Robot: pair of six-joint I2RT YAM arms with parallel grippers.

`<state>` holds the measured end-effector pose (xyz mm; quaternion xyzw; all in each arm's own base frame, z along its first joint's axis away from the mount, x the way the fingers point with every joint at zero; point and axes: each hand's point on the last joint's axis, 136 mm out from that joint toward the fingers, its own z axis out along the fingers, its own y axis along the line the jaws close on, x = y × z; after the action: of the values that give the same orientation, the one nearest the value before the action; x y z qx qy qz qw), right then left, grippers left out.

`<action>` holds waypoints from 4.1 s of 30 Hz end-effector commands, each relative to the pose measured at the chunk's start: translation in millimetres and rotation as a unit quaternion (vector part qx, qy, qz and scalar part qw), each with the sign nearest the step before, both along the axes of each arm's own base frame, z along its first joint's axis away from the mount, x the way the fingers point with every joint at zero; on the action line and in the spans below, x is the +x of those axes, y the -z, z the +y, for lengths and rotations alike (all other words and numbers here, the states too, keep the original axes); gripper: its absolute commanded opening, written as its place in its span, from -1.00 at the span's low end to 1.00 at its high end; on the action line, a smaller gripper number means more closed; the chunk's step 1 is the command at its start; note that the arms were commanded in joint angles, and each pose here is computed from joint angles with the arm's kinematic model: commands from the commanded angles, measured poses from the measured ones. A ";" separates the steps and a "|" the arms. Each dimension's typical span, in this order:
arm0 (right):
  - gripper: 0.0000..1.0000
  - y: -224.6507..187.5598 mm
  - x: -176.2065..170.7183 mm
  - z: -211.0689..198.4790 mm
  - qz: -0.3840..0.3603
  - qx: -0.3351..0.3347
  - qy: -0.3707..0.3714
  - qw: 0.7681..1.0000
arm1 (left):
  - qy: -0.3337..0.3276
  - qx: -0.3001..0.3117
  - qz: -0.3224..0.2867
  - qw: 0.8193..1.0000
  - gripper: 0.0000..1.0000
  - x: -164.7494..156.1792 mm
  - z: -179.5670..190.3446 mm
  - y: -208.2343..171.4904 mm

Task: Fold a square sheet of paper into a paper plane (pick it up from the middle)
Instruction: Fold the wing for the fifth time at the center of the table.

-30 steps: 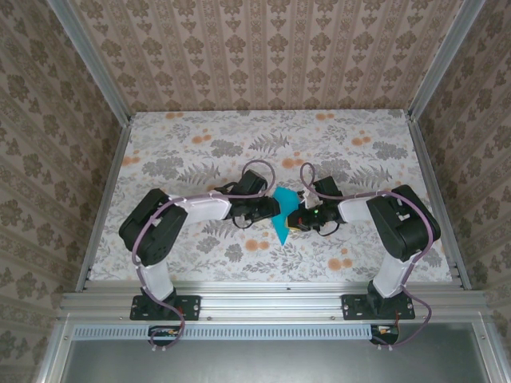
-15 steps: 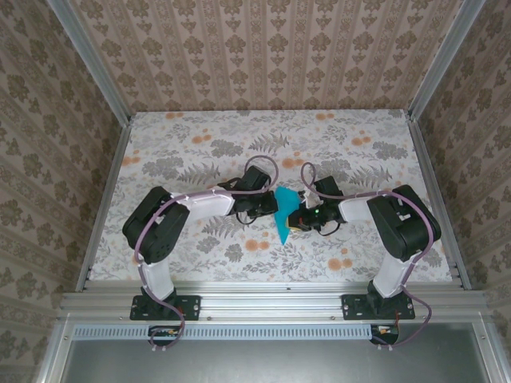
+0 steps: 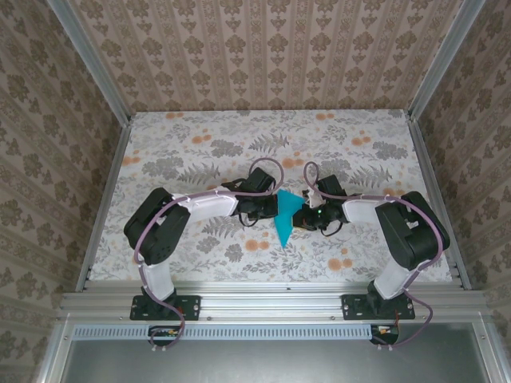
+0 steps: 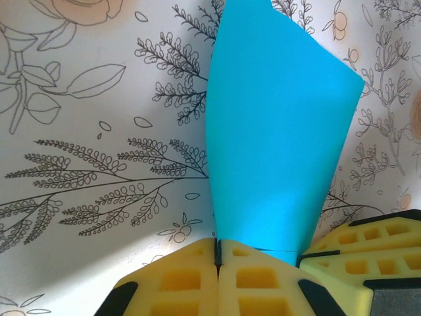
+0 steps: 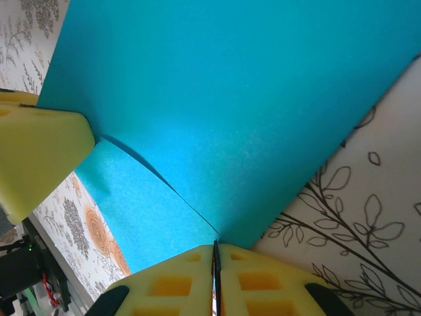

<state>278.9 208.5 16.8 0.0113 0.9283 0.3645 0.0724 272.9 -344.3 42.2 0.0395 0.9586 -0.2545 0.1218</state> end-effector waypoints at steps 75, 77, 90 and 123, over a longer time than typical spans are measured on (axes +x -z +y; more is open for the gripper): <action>-0.66 -7.7 10.4 -8.1 -0.009 0.009 0.018 1.000 | 0.073 -0.025 0.044 0.996 -0.87 -9.0 -51.4 32.0; -0.65 -14.0 14.1 -10.1 -0.011 0.024 0.027 0.999 | 0.076 -0.022 0.041 0.996 -0.85 -9.2 -50.4 31.8; -0.53 -33.7 44.1 -21.6 -0.008 0.110 0.086 0.990 | 0.110 -0.034 0.030 0.993 -0.63 -11.6 -56.7 24.1; -0.38 -9.6 53.7 -17.6 0.054 0.118 0.101 0.986 | 0.152 -0.072 0.010 0.986 -0.79 -12.7 -67.2 6.4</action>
<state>334.5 186.8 29.5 0.1386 0.8718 0.4641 0.0727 262.6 -406.4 30.2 0.1538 0.9283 -0.3302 0.0742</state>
